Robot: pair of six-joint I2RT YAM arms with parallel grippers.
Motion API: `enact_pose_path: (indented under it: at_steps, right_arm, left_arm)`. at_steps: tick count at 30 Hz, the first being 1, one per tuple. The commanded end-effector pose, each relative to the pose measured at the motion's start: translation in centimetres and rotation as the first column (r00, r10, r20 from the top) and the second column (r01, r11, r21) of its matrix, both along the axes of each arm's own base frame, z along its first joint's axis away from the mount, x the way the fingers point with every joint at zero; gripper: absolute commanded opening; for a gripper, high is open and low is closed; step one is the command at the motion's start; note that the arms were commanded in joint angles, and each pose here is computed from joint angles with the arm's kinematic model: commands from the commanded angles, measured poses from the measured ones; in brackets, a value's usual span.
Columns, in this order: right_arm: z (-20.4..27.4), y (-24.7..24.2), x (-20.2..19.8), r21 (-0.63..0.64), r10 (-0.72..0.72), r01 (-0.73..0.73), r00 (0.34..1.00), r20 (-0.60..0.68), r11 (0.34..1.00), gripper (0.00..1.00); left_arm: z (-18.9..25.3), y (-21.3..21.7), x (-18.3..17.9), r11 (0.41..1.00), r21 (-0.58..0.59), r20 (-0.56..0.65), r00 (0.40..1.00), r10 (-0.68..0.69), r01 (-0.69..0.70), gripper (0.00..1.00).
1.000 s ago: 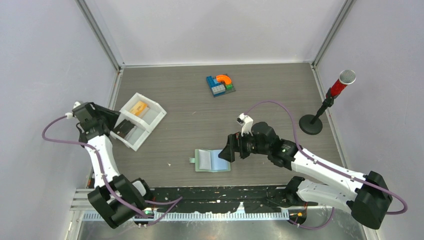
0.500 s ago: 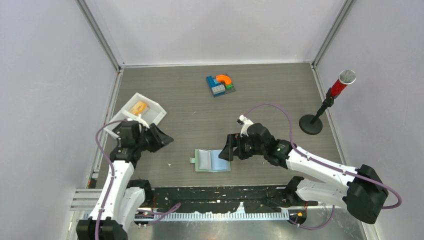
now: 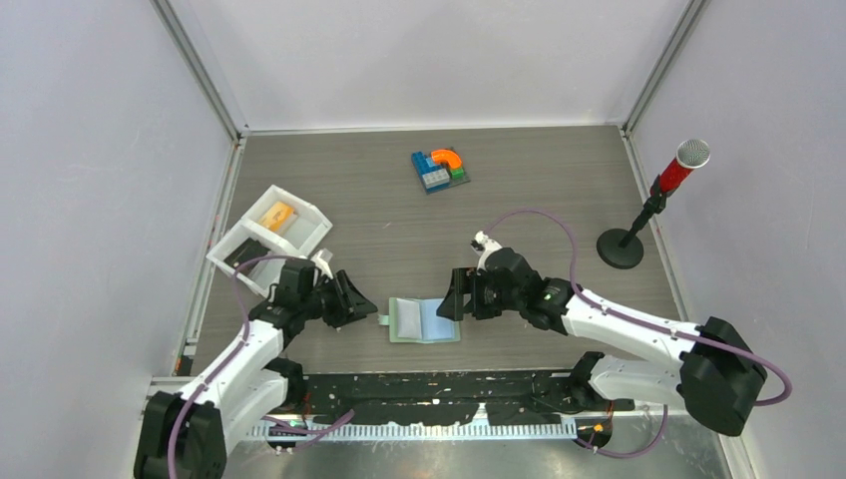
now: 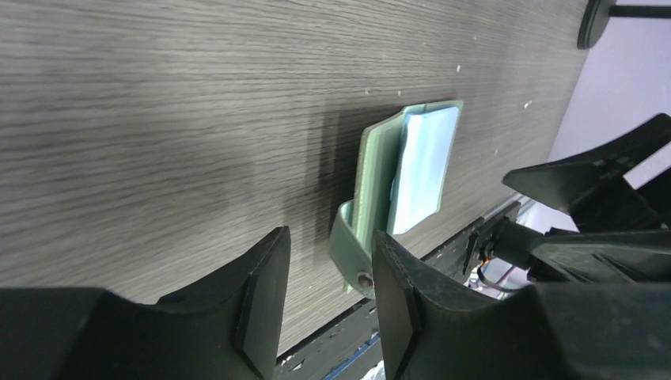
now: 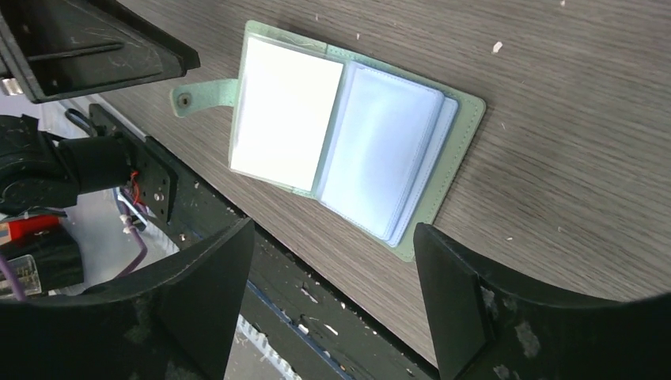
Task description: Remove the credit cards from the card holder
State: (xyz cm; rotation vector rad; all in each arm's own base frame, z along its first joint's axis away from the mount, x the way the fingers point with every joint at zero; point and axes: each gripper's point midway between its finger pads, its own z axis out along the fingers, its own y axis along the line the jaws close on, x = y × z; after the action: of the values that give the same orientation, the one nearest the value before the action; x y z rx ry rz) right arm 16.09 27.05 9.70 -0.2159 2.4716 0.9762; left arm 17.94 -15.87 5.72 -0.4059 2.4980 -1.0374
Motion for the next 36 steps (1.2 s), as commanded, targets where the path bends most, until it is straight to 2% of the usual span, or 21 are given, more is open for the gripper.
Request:
enact_pose_path:
  at_steps: [1,8,14,20,28,36]
  right_arm:
    - [1.4,1.9,1.2,0.026,-0.02,0.019,0.999,0.035,0.999,0.8]
    - [-0.6,2.8,1.9,-0.1,-0.062,0.065,0.997,0.04,0.993,0.85]
    - [-2.8,2.8,2.5,-0.244,-0.105,0.115,0.993,0.054,0.963,0.86]
    - [-4.7,2.6,2.7,-0.333,-0.124,0.136,0.991,0.056,0.933,0.87]
    - [-5.6,1.6,2.9,-0.433,-0.141,0.168,0.986,0.094,0.886,0.93]
    - [-5.9,2.6,2.4,-0.459,-0.11,0.145,0.989,0.102,0.877,0.92]
  left_arm:
    - [1.7,-2.5,1.4,0.993,-0.09,0.101,0.992,-0.07,0.079,0.45]
    - [0.5,-4.2,1.2,0.983,-0.113,0.073,0.988,-0.137,0.145,0.42]
    - [0.5,-4.9,0.8,0.974,-0.149,0.085,0.984,-0.16,0.171,0.14]
    - [0.6,-5.2,0.4,0.969,-0.168,0.095,0.981,-0.168,0.182,0.0]
    - [0.6,-5.7,0.1,0.963,-0.198,0.093,0.981,-0.169,0.184,0.0]
    - [0.4,-5.6,0.0,0.965,-0.192,0.093,0.982,-0.165,0.18,0.0]
